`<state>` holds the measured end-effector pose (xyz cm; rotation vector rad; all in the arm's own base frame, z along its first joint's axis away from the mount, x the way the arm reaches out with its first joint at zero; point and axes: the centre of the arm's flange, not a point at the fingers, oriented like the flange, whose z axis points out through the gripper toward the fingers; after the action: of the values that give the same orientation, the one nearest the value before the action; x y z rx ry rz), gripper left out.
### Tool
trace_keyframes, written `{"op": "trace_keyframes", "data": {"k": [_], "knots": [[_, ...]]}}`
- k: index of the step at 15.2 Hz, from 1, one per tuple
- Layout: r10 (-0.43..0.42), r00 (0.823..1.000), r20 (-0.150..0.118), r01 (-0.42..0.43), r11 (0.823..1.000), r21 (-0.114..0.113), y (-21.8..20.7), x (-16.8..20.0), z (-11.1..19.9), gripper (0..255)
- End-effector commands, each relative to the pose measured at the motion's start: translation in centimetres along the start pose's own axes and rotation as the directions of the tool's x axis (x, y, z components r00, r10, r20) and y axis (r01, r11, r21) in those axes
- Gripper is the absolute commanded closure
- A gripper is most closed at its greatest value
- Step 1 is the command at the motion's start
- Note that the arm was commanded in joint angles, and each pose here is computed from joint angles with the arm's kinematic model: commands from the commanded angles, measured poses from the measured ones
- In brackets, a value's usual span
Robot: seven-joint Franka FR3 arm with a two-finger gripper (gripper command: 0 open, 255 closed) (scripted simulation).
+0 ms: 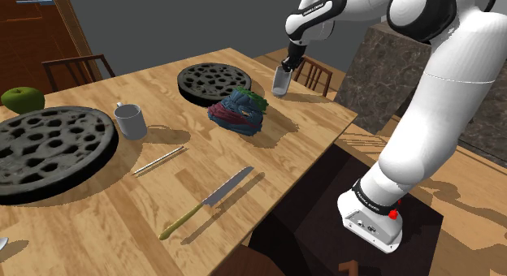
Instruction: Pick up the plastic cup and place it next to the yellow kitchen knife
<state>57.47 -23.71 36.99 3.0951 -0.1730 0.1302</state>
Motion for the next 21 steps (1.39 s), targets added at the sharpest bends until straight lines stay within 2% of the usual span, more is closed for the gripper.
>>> {"op": "trace_keyframes", "data": {"k": [1, 21], "knots": [[0.0, 1.0, 0.0, 0.0, 1.0, 0.0, 0.0, 0.1, -0.8, 255], [0.0, 1.0, 0.0, 0.0, 1.0, 0.0, 0.4, 1.0, -11.3, 255]]}}
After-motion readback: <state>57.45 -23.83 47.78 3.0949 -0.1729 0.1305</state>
